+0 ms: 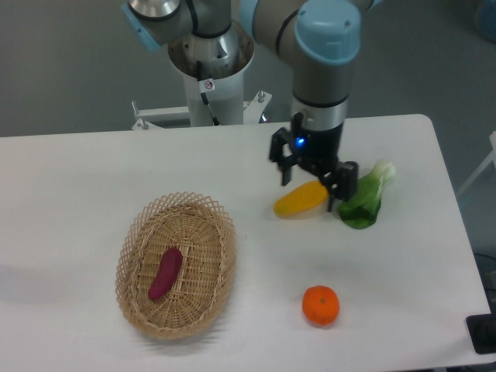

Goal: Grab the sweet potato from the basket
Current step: 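Move the gripper from beside the bok choy over the wicker basket, then lower the gripper into the basket and close on the purple sweet potato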

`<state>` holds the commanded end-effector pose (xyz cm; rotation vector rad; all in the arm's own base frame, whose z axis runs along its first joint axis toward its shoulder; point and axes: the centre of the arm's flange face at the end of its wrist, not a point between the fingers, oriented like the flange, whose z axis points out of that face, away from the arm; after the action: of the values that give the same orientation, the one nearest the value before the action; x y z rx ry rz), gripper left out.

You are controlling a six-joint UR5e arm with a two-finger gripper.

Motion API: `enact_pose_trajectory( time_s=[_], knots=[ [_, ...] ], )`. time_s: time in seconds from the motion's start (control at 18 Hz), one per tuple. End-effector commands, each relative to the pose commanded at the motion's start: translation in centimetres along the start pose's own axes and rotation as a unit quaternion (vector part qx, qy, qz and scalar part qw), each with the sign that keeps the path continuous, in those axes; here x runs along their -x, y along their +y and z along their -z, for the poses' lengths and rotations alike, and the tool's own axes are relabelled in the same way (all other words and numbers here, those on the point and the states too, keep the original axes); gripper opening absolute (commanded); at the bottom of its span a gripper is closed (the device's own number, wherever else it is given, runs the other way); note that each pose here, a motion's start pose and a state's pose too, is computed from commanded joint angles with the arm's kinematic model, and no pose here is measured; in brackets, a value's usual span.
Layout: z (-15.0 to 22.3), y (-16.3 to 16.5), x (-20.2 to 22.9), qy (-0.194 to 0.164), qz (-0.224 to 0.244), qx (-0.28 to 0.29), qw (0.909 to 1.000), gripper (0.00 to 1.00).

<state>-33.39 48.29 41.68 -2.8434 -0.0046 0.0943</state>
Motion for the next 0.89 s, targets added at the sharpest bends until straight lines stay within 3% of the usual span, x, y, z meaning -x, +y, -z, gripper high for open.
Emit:
enact_pose_trajectory(
  time_s=[0.22,0.61,0.89],
  knots=[
    [-2.6,-2.7,-4.3,0.022,0.091,0.01,0.9956,1.0],
    [-12.0,-5.1,-11.0,0.076,0.068,0.077,0.9918,1.0],
    [-16.5,-5.6,-13.4,0.058,0.038,0.097,0.9929,1.0]
  ],
)
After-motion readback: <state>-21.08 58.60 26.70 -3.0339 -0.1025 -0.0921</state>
